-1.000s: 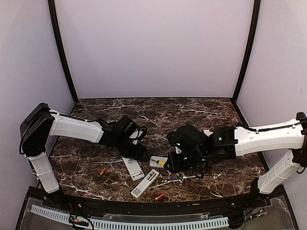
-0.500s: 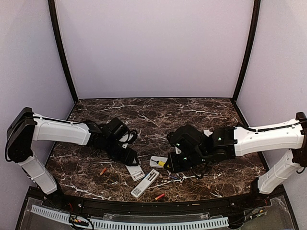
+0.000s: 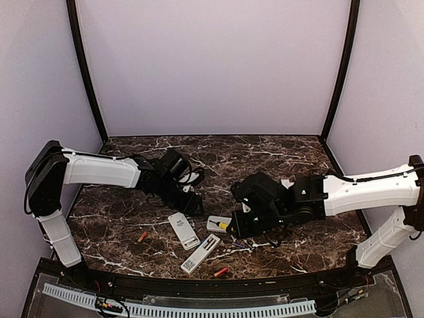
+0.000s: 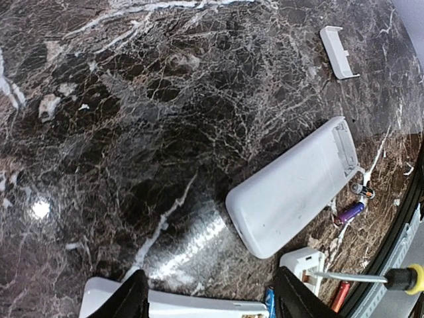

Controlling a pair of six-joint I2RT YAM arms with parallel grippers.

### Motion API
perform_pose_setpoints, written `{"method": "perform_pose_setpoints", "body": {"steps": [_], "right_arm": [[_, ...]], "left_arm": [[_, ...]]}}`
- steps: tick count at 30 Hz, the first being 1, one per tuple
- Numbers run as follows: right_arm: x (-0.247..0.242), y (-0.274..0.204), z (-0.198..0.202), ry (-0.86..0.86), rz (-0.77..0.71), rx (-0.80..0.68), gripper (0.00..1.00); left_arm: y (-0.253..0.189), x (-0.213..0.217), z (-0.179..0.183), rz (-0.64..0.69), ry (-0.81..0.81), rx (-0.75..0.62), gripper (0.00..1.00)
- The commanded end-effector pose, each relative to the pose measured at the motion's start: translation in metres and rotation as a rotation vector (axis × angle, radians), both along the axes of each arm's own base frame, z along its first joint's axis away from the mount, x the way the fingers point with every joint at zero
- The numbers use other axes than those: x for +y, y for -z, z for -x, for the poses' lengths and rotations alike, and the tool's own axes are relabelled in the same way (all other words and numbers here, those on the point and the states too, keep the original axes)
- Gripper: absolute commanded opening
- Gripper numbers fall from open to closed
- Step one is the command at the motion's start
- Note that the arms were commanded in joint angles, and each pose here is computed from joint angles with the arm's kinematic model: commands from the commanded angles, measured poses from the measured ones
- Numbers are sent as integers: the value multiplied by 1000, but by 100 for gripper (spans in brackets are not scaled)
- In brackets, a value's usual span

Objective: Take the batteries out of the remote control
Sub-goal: Adjust the remote control without the battery cover at the center of the board.

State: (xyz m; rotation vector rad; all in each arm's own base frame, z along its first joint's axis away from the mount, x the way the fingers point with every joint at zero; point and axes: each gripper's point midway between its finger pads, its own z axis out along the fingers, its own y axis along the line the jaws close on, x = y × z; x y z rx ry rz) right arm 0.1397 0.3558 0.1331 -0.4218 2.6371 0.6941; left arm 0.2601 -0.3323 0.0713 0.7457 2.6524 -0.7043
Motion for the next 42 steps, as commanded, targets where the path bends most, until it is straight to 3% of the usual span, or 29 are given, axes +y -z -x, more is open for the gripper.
{"method": "perform_pose_setpoints", "body": {"steps": [1, 26, 42], "right_arm": [[3, -16, -7, 25, -44, -31, 0], [0, -18, -6, 37, -81, -30, 0], [6, -17, -7, 28, -77, -29, 0]], "left_arm": [[13, -5, 1, -40, 86, 47, 63], [53, 33, 32, -272, 195, 216, 65], [38, 42, 80, -127, 174, 338, 64]]}}
